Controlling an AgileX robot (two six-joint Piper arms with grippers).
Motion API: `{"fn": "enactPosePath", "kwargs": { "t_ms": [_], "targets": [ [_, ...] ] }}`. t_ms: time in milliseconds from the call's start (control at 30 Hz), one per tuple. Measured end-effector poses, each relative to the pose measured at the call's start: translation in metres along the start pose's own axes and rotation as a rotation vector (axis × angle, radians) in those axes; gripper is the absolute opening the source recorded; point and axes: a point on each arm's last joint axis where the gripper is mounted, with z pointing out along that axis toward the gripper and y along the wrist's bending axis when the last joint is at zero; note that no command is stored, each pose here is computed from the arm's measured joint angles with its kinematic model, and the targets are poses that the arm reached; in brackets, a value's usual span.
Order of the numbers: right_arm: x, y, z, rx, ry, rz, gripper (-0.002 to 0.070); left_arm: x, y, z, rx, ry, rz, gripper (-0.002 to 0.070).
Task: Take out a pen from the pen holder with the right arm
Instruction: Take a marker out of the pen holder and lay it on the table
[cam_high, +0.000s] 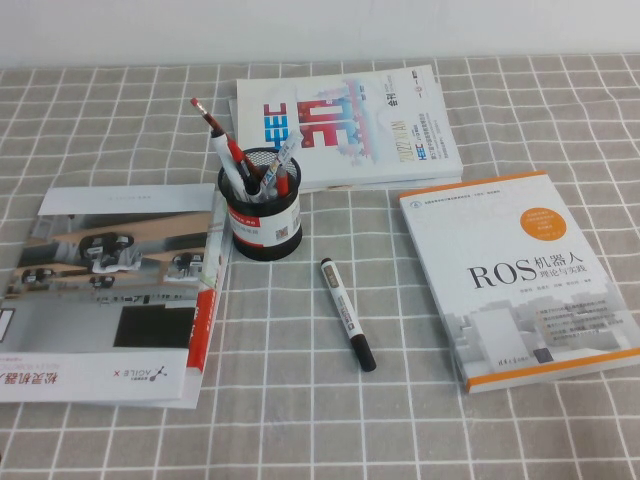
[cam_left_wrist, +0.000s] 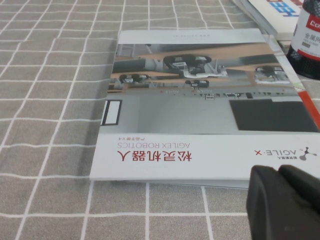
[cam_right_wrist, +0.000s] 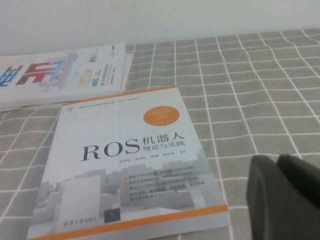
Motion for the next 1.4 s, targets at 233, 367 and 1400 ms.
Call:
{"fn": "enactPosePath", "kwargs": {
  "t_ms": [233, 367, 1400],
  "targets": [
    [0.005, 0.0, -0.01, -0.007, -0.027, 0.0, -0.0013, 0.0, 0.0, 0.0, 0.0, 0.0, 0.0, -0.0003],
    [0.009, -0.001, -0.014, -0.008, -0.016, -0.001, -0.0013, 0.0, 0.0, 0.0, 0.0, 0.0, 0.0, -0.0003],
    [0.025, -0.002, -0.016, -0.005, 0.165, -0.106, -0.0013, 0.0, 0.0, 0.0, 0.0, 0.0, 0.0, -0.0003]
  ]
}}
